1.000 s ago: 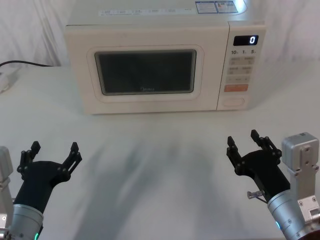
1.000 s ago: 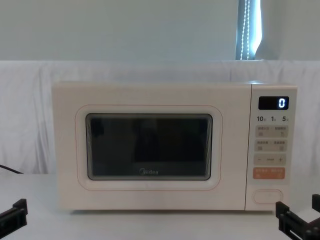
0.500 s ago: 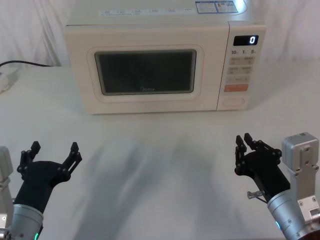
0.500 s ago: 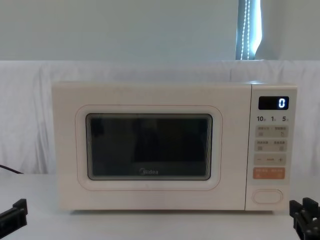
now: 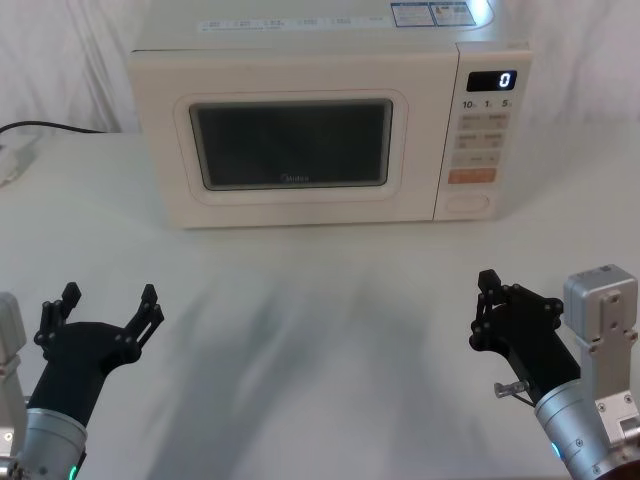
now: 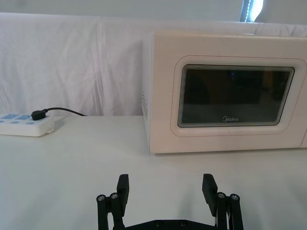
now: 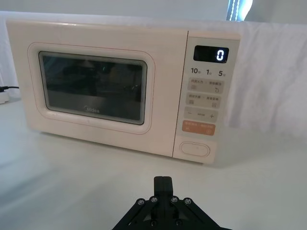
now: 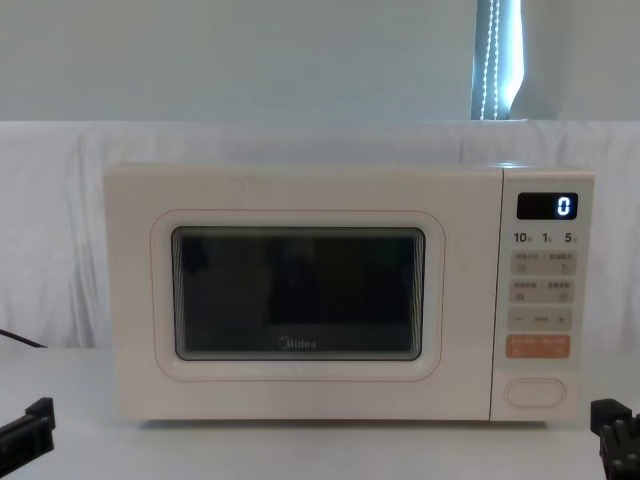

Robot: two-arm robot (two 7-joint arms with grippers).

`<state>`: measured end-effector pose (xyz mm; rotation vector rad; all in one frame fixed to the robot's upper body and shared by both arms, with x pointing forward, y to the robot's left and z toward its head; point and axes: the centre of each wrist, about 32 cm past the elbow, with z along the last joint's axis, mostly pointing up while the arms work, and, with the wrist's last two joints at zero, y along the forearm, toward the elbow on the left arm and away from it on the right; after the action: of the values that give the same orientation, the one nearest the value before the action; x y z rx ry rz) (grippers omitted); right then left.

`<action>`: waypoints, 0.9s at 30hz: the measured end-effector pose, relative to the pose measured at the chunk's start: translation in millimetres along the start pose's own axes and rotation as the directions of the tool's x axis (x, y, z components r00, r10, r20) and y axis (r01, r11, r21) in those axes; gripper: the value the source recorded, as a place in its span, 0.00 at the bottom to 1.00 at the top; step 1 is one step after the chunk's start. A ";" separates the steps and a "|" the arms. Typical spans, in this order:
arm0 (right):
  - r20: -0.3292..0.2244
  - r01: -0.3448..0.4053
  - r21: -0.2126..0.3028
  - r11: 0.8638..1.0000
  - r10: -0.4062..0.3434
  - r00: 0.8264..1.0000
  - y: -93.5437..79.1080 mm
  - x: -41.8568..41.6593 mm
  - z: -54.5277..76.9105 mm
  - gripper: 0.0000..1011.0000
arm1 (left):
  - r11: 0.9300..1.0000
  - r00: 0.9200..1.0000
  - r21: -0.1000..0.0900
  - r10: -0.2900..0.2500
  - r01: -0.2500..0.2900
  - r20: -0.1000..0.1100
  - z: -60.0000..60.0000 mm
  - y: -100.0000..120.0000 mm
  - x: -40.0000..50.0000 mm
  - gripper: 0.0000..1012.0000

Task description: Press the button to open the microwave door with one hand; close the microwave door with the other hand.

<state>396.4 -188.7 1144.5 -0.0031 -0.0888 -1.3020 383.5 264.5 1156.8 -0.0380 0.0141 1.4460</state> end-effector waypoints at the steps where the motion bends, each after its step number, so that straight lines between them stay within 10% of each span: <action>1: 0.000 0.000 0.000 1.000 0.000 1.000 0.0 0.0 0.0 0.00 | 1.000 1.000 0.000 0.000 0.000 0.000 0.0 0.0 0.0 0.99; 27: -0.102 0.009 -0.095 0.995 -0.018 0.995 47.3 16.0 7.9 0.00 | 1.000 1.000 0.000 0.000 0.000 0.000 0.0 0.0 0.0 0.99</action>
<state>445.6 -191.1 1155.7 -0.0157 0.0608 -1.3166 383.5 264.5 1156.8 -0.0380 0.0141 1.4460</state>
